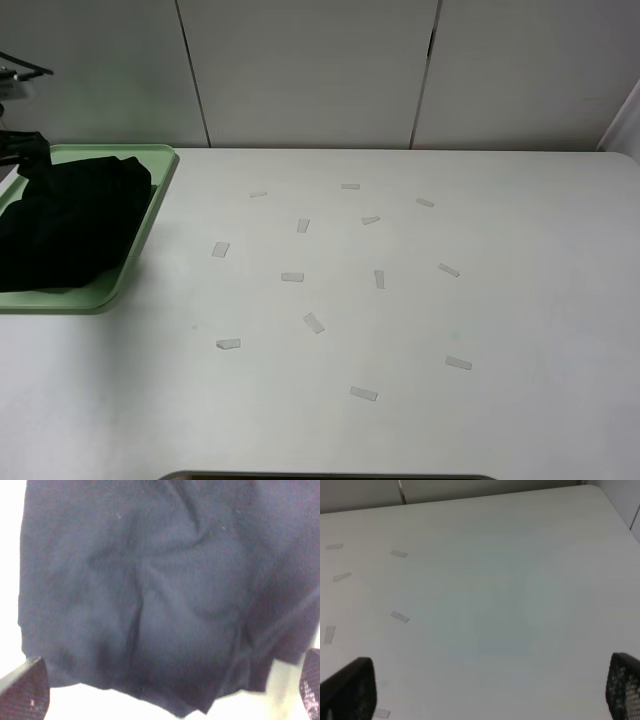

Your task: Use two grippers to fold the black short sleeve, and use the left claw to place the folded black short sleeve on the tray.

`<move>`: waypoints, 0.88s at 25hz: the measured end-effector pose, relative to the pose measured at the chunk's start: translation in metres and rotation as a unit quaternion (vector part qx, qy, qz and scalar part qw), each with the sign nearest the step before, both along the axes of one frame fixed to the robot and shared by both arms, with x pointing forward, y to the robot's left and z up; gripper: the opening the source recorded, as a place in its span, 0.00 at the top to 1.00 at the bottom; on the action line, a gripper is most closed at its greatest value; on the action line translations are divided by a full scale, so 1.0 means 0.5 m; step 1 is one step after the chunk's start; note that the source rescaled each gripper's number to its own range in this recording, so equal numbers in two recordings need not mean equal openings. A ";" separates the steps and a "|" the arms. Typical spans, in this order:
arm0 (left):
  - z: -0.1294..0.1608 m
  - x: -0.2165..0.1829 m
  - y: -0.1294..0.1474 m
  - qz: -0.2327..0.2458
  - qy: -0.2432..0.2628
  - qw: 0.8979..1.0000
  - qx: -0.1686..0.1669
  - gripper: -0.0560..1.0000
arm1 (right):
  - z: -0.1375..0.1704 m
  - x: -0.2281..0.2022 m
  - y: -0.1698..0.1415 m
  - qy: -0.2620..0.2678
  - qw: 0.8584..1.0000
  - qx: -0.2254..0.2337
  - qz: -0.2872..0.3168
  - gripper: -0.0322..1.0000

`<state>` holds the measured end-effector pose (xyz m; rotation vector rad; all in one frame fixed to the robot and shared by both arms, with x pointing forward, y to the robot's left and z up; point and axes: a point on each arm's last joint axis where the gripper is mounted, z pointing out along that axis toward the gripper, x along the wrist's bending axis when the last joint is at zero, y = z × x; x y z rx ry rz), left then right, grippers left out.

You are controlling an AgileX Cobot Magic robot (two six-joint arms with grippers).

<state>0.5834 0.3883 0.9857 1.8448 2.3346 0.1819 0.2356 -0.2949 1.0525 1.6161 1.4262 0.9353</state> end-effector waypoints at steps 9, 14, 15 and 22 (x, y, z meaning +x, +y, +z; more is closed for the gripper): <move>0.143 -0.098 -0.027 -0.008 -0.028 1.000 0.007 0.00 | 0.000 0.000 0.000 0.000 1.000 0.000 0.000 0.00; 0.193 -0.181 -0.049 -0.013 -0.052 0.998 0.015 0.00 | 0.000 0.000 0.000 0.000 1.000 0.000 0.000 0.00; 0.199 -0.196 -0.053 -0.014 -0.056 0.998 0.017 0.00 | 0.000 0.000 0.000 0.000 1.000 0.000 0.000 0.00; 0.222 -0.325 -0.088 -0.017 -0.070 0.997 0.021 0.00 | 0.000 0.000 0.000 0.000 1.000 0.000 0.000 0.00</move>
